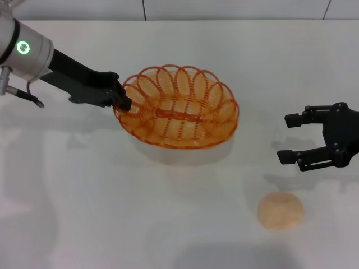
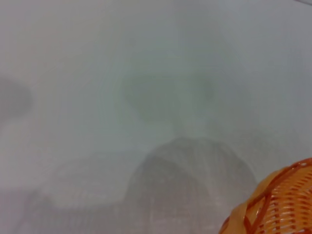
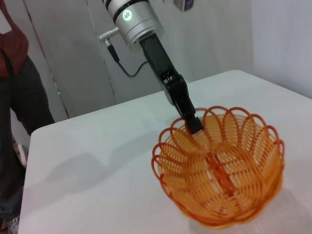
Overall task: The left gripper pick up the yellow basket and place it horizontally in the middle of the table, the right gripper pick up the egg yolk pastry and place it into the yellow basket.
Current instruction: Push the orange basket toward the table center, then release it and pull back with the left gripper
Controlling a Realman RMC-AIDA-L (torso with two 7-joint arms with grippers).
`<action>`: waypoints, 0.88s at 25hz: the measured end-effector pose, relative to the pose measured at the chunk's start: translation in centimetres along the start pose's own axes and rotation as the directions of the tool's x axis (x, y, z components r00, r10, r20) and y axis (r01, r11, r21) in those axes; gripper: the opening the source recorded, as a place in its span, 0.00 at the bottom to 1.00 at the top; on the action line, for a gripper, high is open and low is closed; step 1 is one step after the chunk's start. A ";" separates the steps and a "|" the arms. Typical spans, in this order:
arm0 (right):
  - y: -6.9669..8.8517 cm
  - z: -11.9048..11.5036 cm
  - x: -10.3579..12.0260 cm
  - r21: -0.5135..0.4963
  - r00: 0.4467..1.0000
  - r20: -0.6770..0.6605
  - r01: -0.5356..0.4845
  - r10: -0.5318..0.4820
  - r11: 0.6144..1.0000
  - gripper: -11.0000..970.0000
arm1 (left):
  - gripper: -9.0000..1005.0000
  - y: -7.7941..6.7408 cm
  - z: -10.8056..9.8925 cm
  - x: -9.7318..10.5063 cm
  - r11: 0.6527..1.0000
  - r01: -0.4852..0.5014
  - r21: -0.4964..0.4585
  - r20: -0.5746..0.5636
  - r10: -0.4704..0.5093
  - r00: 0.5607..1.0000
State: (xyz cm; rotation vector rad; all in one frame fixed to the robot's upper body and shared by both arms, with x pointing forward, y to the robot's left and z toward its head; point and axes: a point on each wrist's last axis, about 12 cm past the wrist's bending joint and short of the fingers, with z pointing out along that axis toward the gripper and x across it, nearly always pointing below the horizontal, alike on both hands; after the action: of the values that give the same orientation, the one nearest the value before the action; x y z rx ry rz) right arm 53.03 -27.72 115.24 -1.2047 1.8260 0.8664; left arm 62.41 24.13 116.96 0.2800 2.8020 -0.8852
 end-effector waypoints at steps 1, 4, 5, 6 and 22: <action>0.0 0.0 -0.1 0.000 1.000 0.000 0.001 -0.001 1.000 0.87 | 0.09 0.0 0.2 0.1 1.000 0.023 0.014 -0.007 -0.023 1.000; -0.1 0.1 -0.2 -0.002 1.000 0.001 0.004 -0.004 1.000 0.87 | 0.09 -0.1 0.6 0.4 0.998 0.055 0.024 -0.029 -0.054 0.998; 0.0 0.1 -0.2 -0.006 1.000 0.001 0.006 -0.006 1.000 0.87 | 0.09 -0.2 0.8 0.5 0.998 0.063 0.028 -0.034 -0.062 0.997; 0.0 0.0 -0.2 -0.008 1.000 0.001 0.006 -0.006 1.000 0.87 | 0.09 -0.3 1.0 0.6 0.997 0.069 0.030 -0.039 -0.068 0.997; 0.3 0.0 -0.5 -0.037 1.000 0.003 0.014 -0.014 0.999 0.87 | 0.09 0.2 4.1 2.1 0.987 0.157 0.041 -0.107 -0.151 0.983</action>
State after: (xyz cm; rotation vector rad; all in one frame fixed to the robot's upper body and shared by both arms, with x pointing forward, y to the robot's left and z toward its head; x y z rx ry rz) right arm 52.86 -27.46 115.68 -1.2370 1.8044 0.8969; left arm 60.91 22.17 113.03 0.1198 2.9326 -1.0017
